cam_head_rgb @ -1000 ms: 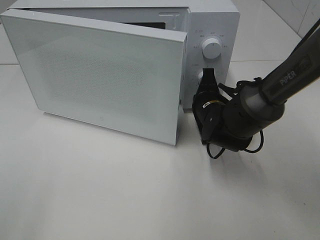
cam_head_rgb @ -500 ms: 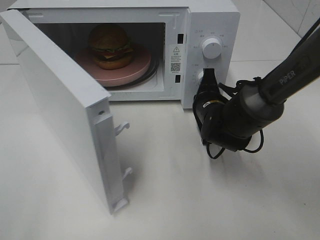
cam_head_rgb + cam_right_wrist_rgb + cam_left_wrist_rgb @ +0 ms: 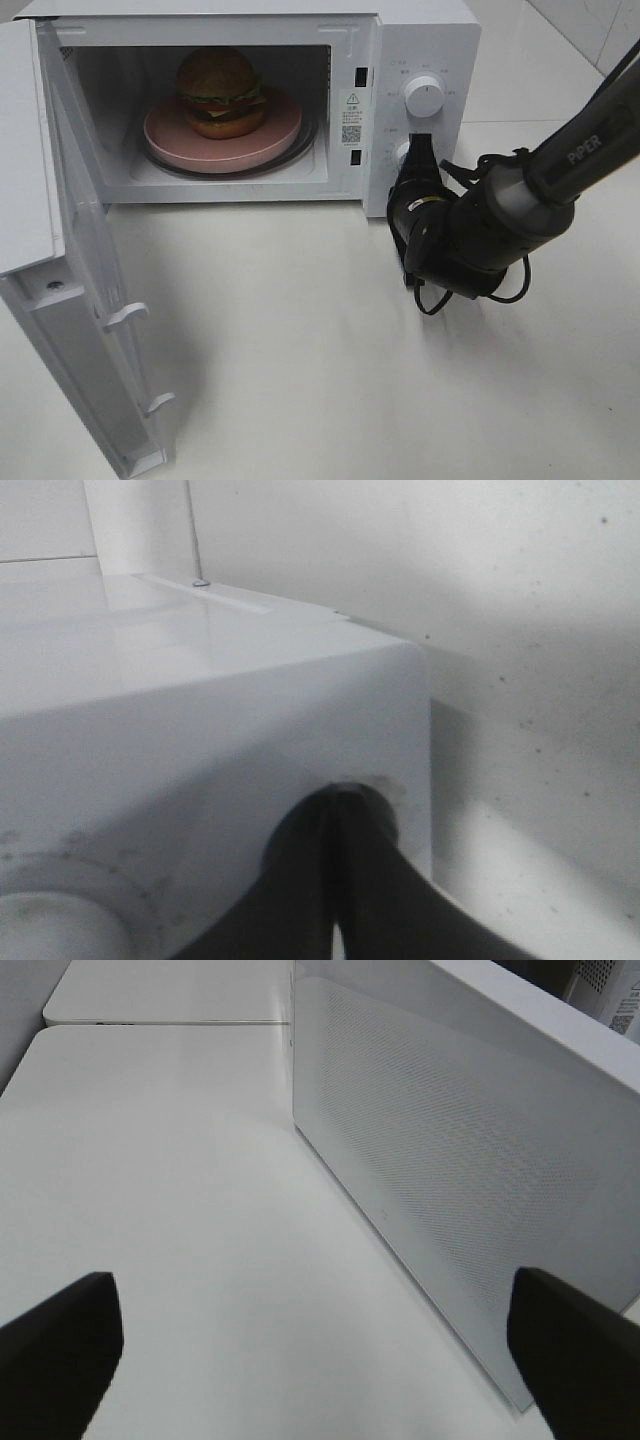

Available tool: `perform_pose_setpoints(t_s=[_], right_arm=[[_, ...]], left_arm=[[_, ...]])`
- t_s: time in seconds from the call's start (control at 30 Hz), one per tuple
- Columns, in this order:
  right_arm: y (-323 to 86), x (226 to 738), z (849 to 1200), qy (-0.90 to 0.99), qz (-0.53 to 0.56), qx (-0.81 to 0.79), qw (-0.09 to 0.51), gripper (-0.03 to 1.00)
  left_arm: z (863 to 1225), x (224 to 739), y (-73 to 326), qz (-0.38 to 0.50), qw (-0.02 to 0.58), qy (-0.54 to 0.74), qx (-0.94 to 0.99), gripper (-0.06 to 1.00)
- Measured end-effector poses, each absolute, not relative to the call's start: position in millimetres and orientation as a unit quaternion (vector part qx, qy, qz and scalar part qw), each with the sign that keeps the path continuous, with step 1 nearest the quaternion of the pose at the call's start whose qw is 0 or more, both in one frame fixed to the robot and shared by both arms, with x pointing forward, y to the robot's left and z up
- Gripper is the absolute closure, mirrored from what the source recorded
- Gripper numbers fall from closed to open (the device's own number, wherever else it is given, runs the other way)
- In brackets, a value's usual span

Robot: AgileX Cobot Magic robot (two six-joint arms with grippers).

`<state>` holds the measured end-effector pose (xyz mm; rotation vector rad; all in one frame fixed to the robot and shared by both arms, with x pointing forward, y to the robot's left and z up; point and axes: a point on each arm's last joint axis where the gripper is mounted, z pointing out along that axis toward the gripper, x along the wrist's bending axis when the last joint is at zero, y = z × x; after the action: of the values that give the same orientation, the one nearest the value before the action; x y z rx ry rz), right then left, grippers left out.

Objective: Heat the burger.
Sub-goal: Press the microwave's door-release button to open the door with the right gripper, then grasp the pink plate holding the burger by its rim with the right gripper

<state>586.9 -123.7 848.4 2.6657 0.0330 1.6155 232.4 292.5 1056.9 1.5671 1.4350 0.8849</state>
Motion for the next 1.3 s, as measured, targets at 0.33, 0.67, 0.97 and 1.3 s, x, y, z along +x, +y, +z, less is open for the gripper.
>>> perform_pose_setpoints(t_s=[0.33,0.67,0.97,1.3], right_arm=[[-128,570,863,0.05,0.508,0.86,-0.003,0.97],[-138,533,867,0.141,0.452,0.881,-0.019,0.97],[-142,504,892,0.282,0.418,0.863,-0.022,0.97],[-143,484,928,0.493,0.383,0.781,0.021,0.96]], left_arm=[[1057,232,293,0.351,0.408,0.569,0.622,-0.04],[1057,232,293,0.351,0.408,0.569,0.622,-0.04],[1057,232,293,0.351,0.408,0.569,0.622,-0.04],[1057,232,293,0.351,0.408,0.569,0.622,-0.04]])
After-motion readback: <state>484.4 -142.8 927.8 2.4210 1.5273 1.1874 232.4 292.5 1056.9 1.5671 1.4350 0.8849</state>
